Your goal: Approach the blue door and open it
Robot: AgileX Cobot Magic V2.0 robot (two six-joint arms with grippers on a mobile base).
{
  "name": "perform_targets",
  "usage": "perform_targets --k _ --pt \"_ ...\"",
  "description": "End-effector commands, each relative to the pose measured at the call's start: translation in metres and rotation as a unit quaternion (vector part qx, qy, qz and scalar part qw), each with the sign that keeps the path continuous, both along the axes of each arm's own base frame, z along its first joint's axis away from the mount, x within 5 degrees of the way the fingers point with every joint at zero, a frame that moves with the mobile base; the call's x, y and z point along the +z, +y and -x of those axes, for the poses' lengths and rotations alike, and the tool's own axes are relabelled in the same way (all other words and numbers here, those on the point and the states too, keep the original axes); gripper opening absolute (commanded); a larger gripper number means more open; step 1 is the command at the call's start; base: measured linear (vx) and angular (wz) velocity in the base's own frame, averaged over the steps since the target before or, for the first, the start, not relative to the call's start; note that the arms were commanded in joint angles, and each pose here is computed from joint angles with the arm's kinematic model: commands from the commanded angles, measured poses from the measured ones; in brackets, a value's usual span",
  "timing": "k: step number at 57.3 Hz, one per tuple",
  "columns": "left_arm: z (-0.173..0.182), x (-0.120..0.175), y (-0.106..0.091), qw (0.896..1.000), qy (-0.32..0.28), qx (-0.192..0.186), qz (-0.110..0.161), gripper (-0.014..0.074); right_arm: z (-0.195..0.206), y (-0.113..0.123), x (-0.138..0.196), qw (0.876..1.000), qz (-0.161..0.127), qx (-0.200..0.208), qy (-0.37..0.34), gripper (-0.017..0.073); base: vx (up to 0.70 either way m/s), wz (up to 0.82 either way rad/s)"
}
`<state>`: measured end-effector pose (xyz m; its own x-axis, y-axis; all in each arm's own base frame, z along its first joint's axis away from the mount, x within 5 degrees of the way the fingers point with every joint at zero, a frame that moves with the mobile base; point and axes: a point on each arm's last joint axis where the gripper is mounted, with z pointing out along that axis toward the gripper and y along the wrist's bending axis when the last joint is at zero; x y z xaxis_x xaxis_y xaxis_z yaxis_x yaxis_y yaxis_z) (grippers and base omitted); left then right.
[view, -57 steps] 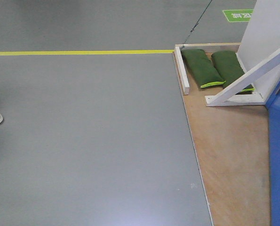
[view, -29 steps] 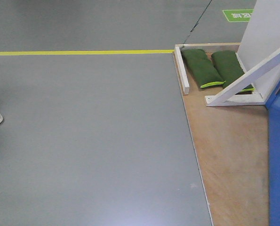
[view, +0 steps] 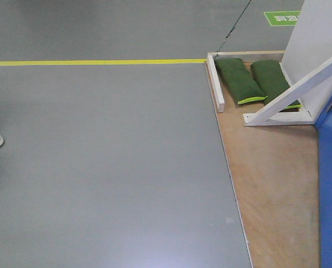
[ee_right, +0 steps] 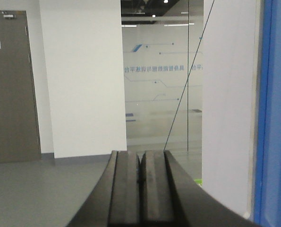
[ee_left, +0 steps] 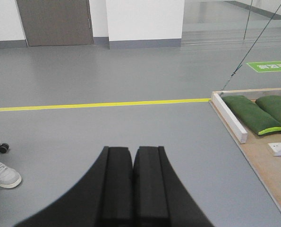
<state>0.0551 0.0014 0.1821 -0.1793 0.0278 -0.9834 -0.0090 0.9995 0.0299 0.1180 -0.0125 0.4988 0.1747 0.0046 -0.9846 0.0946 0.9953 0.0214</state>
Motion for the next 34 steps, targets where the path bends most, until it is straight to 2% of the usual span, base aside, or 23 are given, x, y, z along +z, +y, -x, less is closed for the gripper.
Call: perform_targets --k 1,26,29,34 --pt "0.001 0.017 -0.001 0.998 -0.057 -0.006 0.003 0.0073 -0.006 -0.002 0.027 0.997 0.008 -0.008 -0.072 0.0012 0.0 0.0" --pt "0.001 0.017 -0.001 0.998 -0.057 -0.006 0.003 0.0073 -0.038 -0.008 0.025 0.996 0.003 -0.011 -0.089 0.0012 0.0 0.0" --pt "0.001 0.017 -0.001 0.998 -0.057 -0.006 0.003 0.0073 -0.039 -0.01 0.03 0.993 0.016 -0.022 -0.116 0.0012 0.0 0.0" --pt "0.001 0.017 -0.001 0.998 -0.057 -0.006 0.003 0.0073 -0.039 -0.021 0.04 0.984 0.052 -0.065 -0.155 0.0012 0.0 0.0"
